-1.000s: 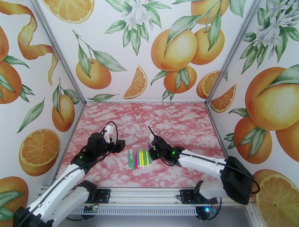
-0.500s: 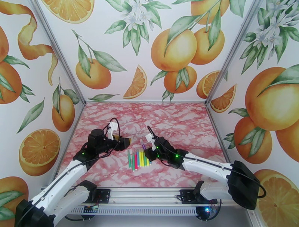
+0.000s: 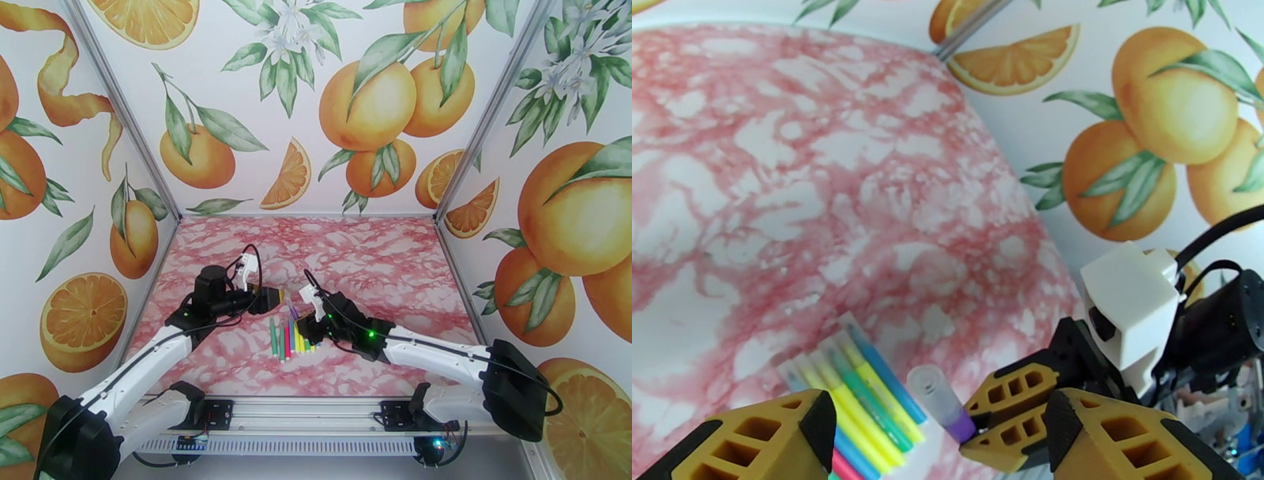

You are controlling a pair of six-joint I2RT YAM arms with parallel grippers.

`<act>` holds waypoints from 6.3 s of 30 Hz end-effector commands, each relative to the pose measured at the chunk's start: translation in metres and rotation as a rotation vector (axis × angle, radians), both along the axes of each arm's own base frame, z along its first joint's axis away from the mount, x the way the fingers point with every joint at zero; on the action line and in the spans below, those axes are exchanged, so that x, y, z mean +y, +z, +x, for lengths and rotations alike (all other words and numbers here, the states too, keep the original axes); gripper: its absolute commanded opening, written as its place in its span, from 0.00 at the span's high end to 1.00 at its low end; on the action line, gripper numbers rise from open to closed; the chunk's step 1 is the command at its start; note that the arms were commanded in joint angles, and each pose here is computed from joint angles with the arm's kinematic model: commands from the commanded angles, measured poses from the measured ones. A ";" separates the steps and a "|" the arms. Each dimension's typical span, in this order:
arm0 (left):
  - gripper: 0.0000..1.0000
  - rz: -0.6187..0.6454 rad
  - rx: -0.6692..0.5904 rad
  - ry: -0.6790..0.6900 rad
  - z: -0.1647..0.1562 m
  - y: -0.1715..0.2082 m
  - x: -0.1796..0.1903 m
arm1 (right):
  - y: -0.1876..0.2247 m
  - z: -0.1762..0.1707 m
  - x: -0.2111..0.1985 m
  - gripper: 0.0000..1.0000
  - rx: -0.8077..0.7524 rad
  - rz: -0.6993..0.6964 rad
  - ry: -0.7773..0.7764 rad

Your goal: Open the pen caps

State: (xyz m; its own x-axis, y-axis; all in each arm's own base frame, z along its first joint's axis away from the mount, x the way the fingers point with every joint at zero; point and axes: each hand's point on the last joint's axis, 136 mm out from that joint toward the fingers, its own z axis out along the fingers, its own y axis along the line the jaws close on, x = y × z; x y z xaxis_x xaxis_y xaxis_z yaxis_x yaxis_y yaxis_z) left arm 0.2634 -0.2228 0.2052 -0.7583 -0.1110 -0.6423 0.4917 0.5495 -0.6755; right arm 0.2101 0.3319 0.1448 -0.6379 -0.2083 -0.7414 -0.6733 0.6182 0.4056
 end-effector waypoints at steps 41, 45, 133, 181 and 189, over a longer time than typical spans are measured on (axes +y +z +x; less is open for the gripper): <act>1.00 -0.051 -0.005 -0.153 -0.007 0.022 -0.040 | 0.049 0.003 0.015 0.71 -0.114 0.131 0.019; 1.00 -0.064 -0.010 -0.152 -0.008 0.028 -0.040 | 0.044 0.003 0.015 0.58 -0.100 0.120 0.019; 1.00 0.881 0.357 0.655 0.121 -0.120 0.245 | -0.039 0.175 -0.270 1.00 0.119 -0.448 -0.803; 0.70 0.803 0.514 0.541 0.133 -0.176 0.249 | -0.135 0.164 -0.379 0.70 0.483 -0.573 -1.047; 0.62 0.786 0.471 0.564 0.135 -0.159 0.249 | -0.115 0.161 -0.381 0.58 0.441 -0.565 -1.055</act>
State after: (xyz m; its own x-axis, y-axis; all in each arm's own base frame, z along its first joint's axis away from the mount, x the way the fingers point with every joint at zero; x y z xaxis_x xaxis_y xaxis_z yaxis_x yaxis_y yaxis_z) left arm 0.3950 0.0247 0.0280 -0.9326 -0.1978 -0.3018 -0.1842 0.9802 -0.0731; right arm 0.3756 -0.0460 0.0176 -0.8614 0.3303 -0.3858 0.3654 0.9307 -0.0191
